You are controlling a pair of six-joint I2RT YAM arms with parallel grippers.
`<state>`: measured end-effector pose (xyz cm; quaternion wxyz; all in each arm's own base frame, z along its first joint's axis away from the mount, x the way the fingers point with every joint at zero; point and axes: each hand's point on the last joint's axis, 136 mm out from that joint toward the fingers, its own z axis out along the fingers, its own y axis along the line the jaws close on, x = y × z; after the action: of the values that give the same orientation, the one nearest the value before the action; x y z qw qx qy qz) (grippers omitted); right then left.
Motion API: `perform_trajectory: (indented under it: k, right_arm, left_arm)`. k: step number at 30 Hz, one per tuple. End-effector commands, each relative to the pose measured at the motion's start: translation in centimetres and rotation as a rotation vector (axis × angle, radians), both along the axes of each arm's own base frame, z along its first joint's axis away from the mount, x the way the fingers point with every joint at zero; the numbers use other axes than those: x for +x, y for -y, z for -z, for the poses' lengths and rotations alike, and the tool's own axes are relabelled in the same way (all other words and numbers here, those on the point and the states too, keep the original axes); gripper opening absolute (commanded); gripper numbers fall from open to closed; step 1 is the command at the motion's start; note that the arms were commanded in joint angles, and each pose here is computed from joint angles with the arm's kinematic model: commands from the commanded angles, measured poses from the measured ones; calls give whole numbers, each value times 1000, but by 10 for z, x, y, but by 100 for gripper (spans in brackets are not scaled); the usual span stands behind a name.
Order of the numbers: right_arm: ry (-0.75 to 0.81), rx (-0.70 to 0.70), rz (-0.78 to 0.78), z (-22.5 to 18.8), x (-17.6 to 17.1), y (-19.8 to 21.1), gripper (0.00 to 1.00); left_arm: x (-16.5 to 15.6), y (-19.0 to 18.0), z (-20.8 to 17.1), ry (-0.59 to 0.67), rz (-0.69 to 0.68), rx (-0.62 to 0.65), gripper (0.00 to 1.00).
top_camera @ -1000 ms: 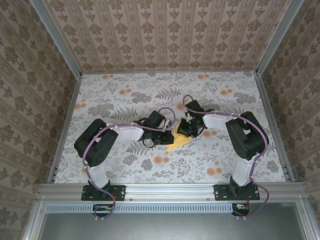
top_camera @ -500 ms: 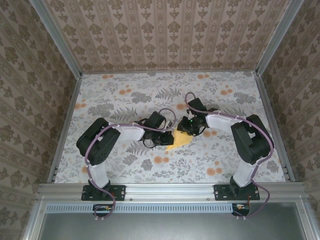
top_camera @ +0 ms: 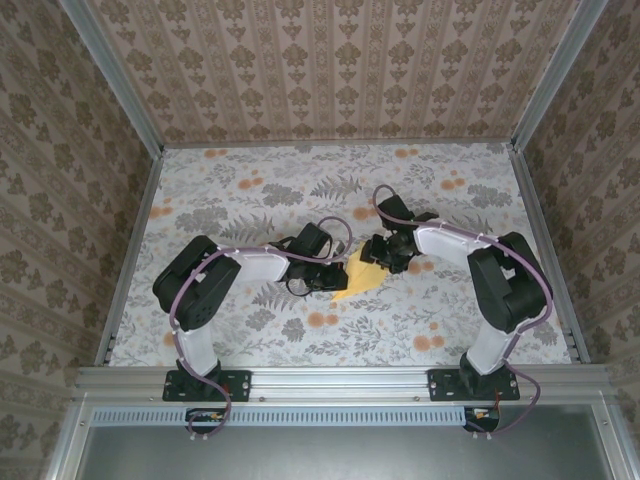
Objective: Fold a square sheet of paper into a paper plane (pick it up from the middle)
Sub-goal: Fourth fold the wing at the center of the table.
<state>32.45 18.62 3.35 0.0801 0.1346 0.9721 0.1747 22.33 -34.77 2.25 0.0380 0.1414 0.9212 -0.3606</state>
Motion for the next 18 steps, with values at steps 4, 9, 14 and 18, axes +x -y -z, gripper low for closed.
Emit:
perform_trajectory:
  k: [4, 9, 14, 18]
  right_arm:
    - [-14, -72, -37, 5, 7, -1, 59]
    - [-52, -141, -32, 16, 6, 6, 59]
    - [-87, -204, -29, 28, 4, 14, 57]
    - [-122, -246, -21, 40, -3, 22, 50]
  left_arm:
    - [-7, 1, 3, -16, 18, 1, 8]
    - [-7, 1, 3, -19, 22, 0, 8]
    - [-7, 1, 2, -18, 22, -2, 8]
    - [-6, 1, 1, -15, 21, 1, 8]
